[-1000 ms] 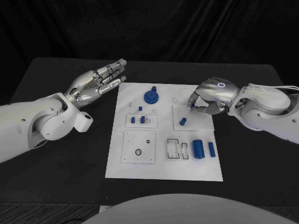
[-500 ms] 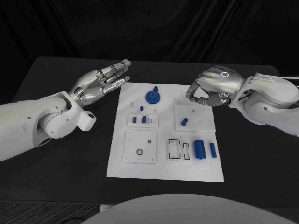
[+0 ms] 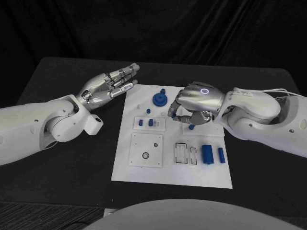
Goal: Assemble the parts on the task board
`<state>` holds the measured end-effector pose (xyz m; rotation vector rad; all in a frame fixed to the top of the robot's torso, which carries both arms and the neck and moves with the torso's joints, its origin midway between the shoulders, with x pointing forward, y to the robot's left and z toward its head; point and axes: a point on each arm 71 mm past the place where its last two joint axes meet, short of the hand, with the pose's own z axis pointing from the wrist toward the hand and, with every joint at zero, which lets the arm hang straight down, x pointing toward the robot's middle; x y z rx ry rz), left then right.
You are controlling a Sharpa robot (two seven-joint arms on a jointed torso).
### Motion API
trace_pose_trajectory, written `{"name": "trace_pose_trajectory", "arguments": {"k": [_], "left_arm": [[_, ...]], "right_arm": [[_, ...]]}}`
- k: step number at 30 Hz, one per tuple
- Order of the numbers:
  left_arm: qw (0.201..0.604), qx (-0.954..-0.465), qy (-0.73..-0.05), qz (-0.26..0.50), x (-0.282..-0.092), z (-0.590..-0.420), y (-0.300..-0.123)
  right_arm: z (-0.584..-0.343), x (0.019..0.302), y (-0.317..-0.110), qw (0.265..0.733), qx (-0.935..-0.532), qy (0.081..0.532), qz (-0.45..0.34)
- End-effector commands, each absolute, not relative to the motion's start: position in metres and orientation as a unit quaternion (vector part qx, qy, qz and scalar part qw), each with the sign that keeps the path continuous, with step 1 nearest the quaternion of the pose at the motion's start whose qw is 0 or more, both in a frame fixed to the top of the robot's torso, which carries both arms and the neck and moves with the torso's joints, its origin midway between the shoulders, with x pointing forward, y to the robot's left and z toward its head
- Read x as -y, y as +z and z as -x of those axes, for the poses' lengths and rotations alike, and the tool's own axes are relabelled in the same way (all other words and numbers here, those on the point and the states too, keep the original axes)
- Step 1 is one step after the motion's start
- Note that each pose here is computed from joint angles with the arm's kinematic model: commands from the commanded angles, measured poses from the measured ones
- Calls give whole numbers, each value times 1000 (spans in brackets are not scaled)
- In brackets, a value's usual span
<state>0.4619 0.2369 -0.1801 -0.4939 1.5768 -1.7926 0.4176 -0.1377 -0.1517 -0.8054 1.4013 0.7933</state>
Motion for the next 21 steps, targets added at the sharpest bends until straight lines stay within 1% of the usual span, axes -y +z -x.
{"name": "trace_pose_trajectory", "arguments": {"k": [1, 6, 9, 21], "left_arm": [[337, -607, -695, 190, -237, -460, -181], [335, -609, -693, 192, -237, -459, -182], [336, -610, -691, 193, -237, -459, -182], [336, -612, -689, 194, -233, -458, -182]], "right_arm": [[-410, 124, -157, 610, -606, 353, 369], [-401, 107, -160, 601, -595, 367, 387], [-399, 99, -164, 593, -599, 368, 393], [-387, 84, -181, 571, -608, 383, 396]]}}
